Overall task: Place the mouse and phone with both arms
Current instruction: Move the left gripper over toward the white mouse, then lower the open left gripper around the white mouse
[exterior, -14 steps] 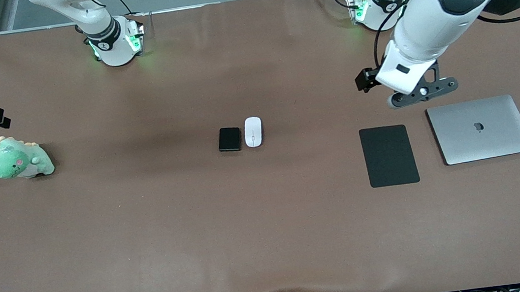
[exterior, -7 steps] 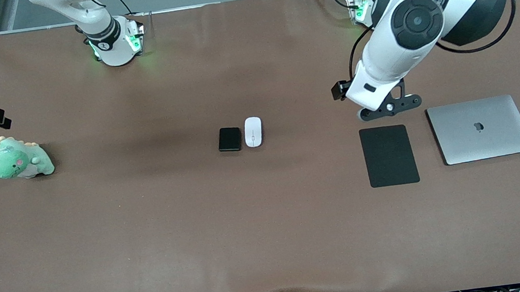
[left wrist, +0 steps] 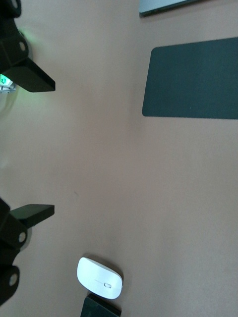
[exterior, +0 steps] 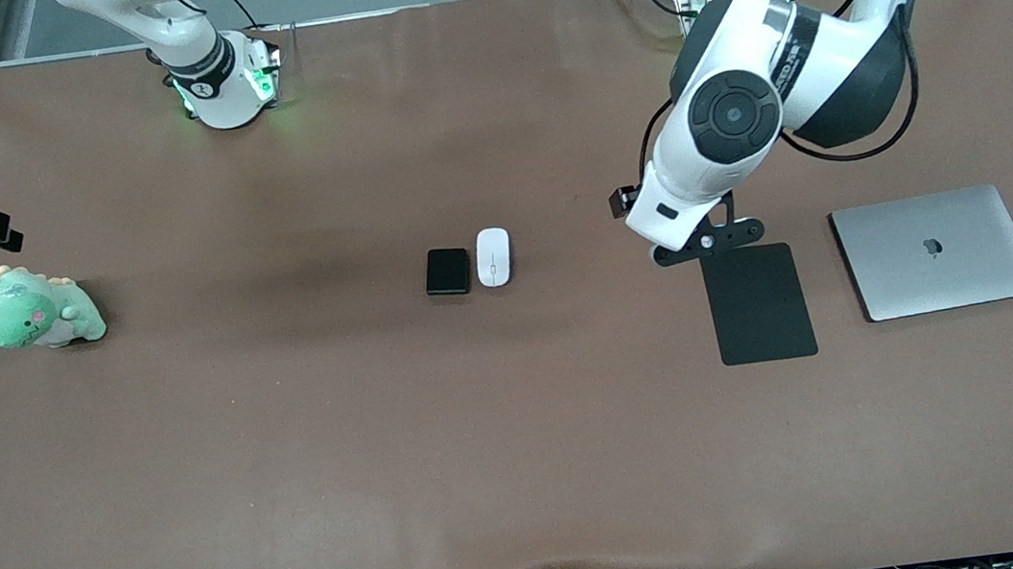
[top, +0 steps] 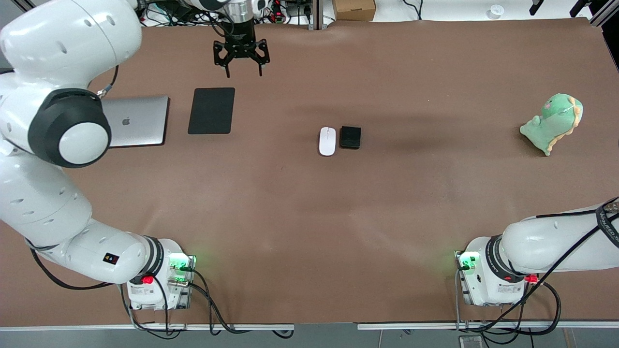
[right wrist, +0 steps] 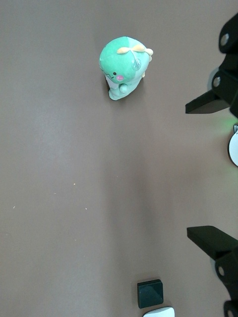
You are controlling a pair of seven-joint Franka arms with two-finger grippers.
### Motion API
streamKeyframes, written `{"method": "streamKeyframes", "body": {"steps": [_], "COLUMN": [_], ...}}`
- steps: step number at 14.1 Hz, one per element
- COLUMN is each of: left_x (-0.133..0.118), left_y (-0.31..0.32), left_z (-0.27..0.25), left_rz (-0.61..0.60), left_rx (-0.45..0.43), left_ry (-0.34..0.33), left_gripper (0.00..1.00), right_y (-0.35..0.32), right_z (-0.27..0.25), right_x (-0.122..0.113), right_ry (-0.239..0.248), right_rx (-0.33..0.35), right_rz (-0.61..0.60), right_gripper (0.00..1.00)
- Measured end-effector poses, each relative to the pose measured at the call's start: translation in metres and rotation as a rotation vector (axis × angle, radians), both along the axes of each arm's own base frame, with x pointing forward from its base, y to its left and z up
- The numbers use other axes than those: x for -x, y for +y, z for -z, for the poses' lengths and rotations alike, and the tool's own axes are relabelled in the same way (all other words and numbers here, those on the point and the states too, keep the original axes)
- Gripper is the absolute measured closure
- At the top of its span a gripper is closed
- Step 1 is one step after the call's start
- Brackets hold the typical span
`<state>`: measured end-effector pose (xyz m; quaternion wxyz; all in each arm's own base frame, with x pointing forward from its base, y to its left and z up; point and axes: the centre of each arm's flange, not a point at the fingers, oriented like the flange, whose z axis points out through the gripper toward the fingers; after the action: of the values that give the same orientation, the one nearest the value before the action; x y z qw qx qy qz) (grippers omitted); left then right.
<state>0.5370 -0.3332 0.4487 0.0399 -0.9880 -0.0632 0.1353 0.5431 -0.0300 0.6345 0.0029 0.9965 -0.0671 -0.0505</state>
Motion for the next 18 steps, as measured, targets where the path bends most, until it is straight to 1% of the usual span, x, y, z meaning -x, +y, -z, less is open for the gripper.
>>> {"method": "streamKeyframes", "body": {"steps": [3,6,8,10,13,16,18], "left_x": [0.001,0.006,0.009,0.012,0.028,0.046,0.045], "left_y": [-0.020,-0.040,-0.056,-0.075,-0.111,-0.157,-0.172], "left_z": [0.008,0.014,0.017,0.022,0.033,0.059,0.082], "left_rz": [-0.018,0.003,0.021,0.014,0.024,0.031,0.031], "left_rx": [-0.001,0.015,0.038,0.070,0.098,0.145,0.171], "left_ry": [-0.010,-0.028,-0.052,-0.073,-0.101,-0.154,-0.187], "left_gripper": [0.00,0.00,0.00,0.00,0.00,0.00,0.00], "right_y": [0.000,0.000,0.000,0.000,0.000,0.000,0.000], "right_z": [0.000,0.002,0.005,0.006,0.007,0.007,0.007], "right_x": [0.000,-0.001,-0.003,-0.004,-0.004,-0.005,-0.005], "right_ry": [0.001,0.004,0.008,0.011,0.011,0.007,0.007], "right_rx": [0.000,0.000,0.000,0.000,0.000,0.000,0.000], "right_rz": [-0.001,0.000,0.000,0.001,0.001,0.000,0.000], "right_gripper": [0.00,0.00,0.00,0.00,0.00,0.00,0.00]}}
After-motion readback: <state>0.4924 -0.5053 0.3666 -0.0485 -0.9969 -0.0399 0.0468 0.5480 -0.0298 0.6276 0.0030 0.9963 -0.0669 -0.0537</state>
